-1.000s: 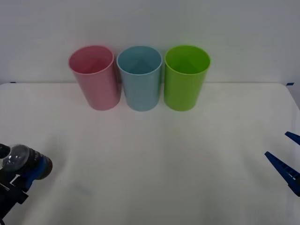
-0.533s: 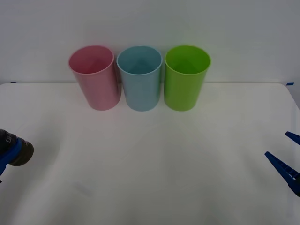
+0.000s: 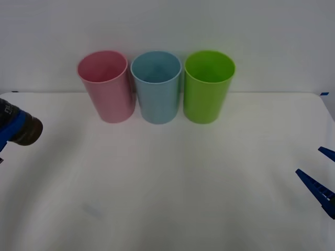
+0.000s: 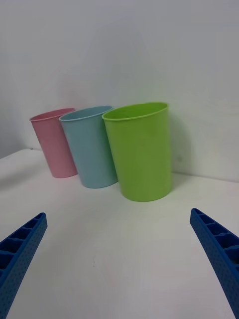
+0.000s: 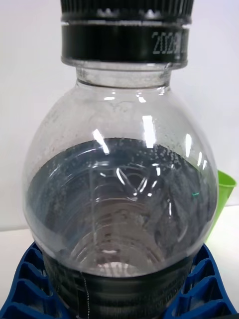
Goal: Grasp the object on the table and drop it into the matching bin: aluminum can to the light blue bin, PET bottle to the pink bin.
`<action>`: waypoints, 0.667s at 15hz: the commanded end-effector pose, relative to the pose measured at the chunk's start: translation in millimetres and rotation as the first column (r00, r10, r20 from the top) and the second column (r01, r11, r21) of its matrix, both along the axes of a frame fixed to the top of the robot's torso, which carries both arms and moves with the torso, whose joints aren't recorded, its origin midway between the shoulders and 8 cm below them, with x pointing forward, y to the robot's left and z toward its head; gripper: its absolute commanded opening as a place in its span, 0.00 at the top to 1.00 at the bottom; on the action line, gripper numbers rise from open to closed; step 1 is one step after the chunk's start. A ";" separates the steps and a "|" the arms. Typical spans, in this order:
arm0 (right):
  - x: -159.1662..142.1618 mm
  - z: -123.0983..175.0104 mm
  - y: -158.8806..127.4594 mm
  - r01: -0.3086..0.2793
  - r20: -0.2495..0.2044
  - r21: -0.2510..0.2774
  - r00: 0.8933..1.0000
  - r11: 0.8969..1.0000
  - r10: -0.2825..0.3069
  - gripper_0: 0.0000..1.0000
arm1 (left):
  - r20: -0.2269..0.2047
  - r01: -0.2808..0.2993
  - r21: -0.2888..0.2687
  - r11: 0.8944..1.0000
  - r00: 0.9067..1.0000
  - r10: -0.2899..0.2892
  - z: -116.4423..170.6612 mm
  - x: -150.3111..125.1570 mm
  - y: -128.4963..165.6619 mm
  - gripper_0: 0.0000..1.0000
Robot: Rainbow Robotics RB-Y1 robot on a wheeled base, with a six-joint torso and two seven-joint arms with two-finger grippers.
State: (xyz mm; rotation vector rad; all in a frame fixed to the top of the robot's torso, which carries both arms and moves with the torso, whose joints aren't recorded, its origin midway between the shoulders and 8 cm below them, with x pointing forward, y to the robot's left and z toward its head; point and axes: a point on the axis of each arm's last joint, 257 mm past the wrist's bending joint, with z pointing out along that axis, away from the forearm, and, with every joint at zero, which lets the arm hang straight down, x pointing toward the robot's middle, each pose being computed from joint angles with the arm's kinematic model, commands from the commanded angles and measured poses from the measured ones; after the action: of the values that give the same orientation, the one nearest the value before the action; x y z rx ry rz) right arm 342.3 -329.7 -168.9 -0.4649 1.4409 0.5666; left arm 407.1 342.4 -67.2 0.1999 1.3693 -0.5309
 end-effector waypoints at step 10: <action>0.0 0.0 0.0 0.000 0.000 0.000 1.000 1.000 0.000 0.00 | 0.062 -0.054 0.072 0.996 0.997 0.049 61.3 113.0 -35.0 1.00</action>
State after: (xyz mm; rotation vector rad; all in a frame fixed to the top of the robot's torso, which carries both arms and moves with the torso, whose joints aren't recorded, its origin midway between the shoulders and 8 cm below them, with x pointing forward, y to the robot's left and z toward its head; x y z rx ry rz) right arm 342.2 -329.7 -168.9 -0.4648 1.4410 0.5666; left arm 509.8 308.4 -6.0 0.2284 1.3255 -0.4493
